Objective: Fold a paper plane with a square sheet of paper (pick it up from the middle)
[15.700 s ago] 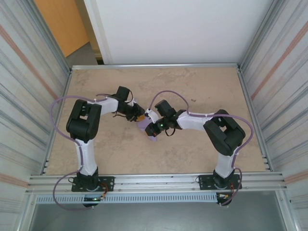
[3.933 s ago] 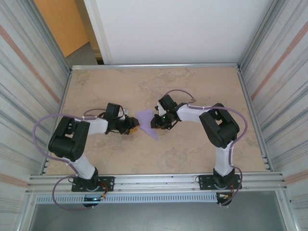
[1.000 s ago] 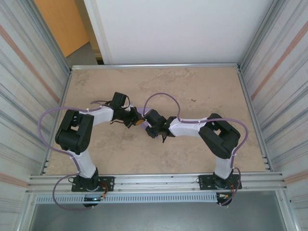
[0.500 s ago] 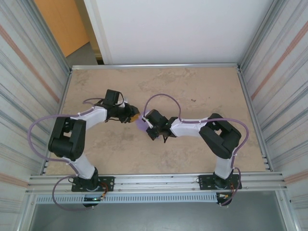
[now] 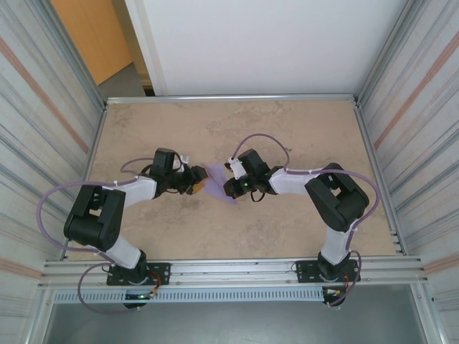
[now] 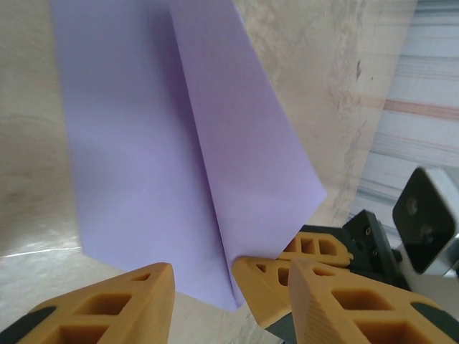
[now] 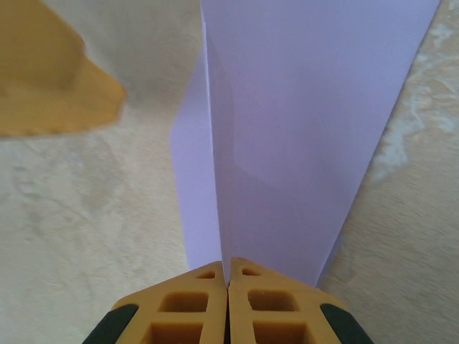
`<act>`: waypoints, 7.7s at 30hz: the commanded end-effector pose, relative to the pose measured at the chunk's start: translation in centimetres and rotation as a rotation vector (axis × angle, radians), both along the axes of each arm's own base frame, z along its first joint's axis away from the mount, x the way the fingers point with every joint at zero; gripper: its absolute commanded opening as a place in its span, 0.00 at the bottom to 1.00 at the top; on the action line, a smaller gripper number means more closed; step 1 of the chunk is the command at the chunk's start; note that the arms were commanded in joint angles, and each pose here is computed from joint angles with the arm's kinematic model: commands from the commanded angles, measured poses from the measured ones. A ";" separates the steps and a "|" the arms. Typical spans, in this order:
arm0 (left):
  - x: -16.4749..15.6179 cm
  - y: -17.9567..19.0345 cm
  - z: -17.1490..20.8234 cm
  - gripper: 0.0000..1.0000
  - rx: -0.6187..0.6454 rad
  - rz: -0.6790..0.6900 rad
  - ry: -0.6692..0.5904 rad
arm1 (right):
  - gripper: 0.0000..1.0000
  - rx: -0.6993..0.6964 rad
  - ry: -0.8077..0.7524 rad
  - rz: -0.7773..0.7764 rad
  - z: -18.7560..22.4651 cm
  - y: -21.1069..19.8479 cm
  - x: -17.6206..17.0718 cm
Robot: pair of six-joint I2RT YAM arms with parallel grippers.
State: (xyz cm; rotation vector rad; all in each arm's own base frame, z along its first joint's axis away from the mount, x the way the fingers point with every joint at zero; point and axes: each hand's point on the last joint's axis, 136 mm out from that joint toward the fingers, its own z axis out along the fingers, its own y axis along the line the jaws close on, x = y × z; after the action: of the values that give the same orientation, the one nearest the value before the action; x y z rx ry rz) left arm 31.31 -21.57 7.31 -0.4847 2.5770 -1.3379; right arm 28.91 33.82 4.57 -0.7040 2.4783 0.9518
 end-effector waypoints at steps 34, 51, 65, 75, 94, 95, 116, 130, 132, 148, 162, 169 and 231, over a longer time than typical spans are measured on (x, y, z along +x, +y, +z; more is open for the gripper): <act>0.2 -3.3 -3.8 0.42 0.081 -0.113 0.049 | 0.13 0.126 0.211 -0.052 -2.2 -0.4 -0.5; -2.3 -1.4 -7.8 0.43 0.313 -0.136 0.274 | 0.30 0.124 0.225 -0.146 -0.4 -1.7 0.4; -3.8 -0.3 -10.2 0.41 0.438 -0.150 0.398 | 0.36 0.077 0.246 -0.130 -0.8 -1.6 -1.6; -4.3 -0.1 -10.7 0.40 0.455 -0.149 0.425 | 0.31 0.047 0.241 -0.087 -1.2 -0.8 -1.4; -3.9 -0.4 -10.0 0.39 0.439 -0.157 0.410 | 0.18 0.022 0.323 -0.072 -3.9 -1.6 -2.5; -3.8 -0.5 -9.8 0.39 0.436 -0.158 0.405 | 0.17 0.020 0.330 -0.072 -4.1 -1.7 -2.7; 2.4 -3.0 2.7 0.41 0.207 -0.203 -0.004 | 0.16 -0.017 0.401 -0.093 -6.0 -2.6 -3.0; 2.3 -3.9 0.7 0.18 0.031 -0.180 -0.060 | 0.16 -0.019 0.411 -0.098 -6.0 -2.6 -2.8; 2.2 -3.7 0.7 0.18 0.029 -0.182 -0.077 | 0.16 -0.020 0.413 -0.099 -6.1 -2.6 -2.7; 2.1 -3.9 -2.5 0.12 0.045 -0.193 0.003 | 0.18 -0.009 0.449 -0.108 -6.2 -2.6 -2.7; 2.2 -4.0 -3.7 0.11 0.060 -0.215 0.030 | 0.27 0.038 0.512 -0.118 -4.0 -2.5 -2.5; 2.1 -4.1 -3.6 0.11 0.050 -0.230 0.028 | 0.26 0.050 0.537 -0.100 -2.4 -2.9 -3.1; 2.2 -3.8 -6.5 0.11 0.109 -0.246 0.104 | 0.40 -0.032 0.390 -0.210 -0.4 -4.9 0.3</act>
State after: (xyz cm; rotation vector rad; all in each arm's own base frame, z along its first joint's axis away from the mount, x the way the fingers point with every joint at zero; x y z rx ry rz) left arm 33.93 -26.05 2.25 -0.1979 2.7984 -1.3137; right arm 27.96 29.49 3.22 -0.2780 2.8640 1.1652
